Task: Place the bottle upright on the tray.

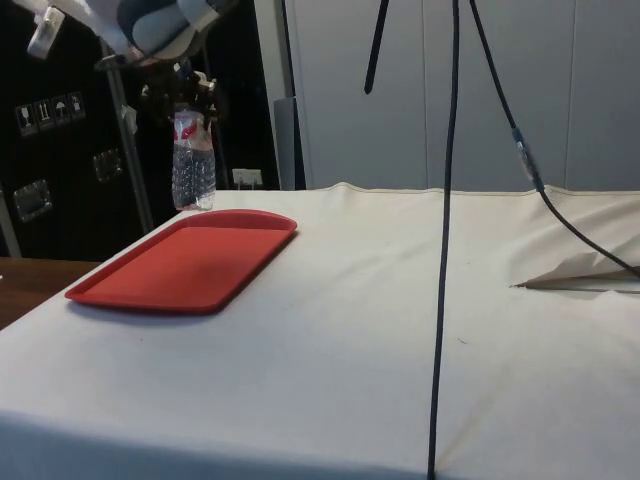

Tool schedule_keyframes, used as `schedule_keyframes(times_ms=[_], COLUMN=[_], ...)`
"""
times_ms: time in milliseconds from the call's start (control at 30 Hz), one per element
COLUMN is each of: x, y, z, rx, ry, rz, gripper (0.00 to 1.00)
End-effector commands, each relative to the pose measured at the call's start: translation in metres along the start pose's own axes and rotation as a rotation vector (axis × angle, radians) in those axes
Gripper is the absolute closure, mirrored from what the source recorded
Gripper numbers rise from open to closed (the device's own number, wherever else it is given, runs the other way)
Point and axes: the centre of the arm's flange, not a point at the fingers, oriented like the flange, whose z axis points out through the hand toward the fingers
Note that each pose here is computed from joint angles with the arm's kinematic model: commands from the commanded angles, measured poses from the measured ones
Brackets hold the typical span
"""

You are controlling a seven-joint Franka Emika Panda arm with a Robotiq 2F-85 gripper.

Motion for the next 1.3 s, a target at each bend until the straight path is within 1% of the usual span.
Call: schedule_keyframes(times_ms=[0, 167, 200, 267, 433, 467, 500, 533, 567, 667, 767, 800, 833, 867, 967, 1000, 1133, 1167, 1200, 1267], x=[-0.003, -0.015, -0.011, -0.02, -0.032, -0.035, -0.037, -0.036, -0.039, -0.045, -0.051, -0.056, -0.055, -0.058, -0.065, -0.068, -0.076, -0.073, -0.078, -0.082], y=[-0.001, -0.003, -0.001, -0.003, -0.004, -0.005, -0.005, -0.004, -0.005, -0.006, -0.006, -0.006, -0.005, -0.005, -0.005, -0.005, -0.005, -0.005, -0.005, -0.005], z=[0.0, 0.004, 0.004, 0.007, 0.011, 0.012, 0.013, 0.013, 0.013, 0.015, 0.018, 0.02, 0.02, 0.021, 0.023, 0.025, 0.027, 0.026, 0.028, 0.029], rx=[0.002, 0.0, -0.001, -0.002, -0.005, -0.006, -0.007, -0.007, -0.006, -0.008, -0.012, -0.015, -0.014, -0.016, -0.019, -0.022, -0.026, -0.025, -0.028, -0.031], ry=[0.008, 0.036, 0.029, 0.053, 0.082, 0.095, 0.101, 0.095, 0.107, 0.122, 0.14, 0.153, 0.149, 0.158, 0.176, 0.189, 0.214, 0.206, 0.221, 0.235], rz=[0.01, 0.018, 0.011, 0.025, 0.034, 0.037, 0.04, 0.033, 0.042, 0.047, 0.052, 0.054, 0.047, 0.055, 0.057, 0.059, 0.062, 0.056, 0.063, 0.064], gripper=[0.93, 0.93, 0.93, 0.93, 0.93, 0.93, 0.93, 0.93, 0.93, 0.93, 0.93, 0.93, 0.93, 0.93, 0.93, 0.93, 0.93, 0.93, 0.93, 0.93])
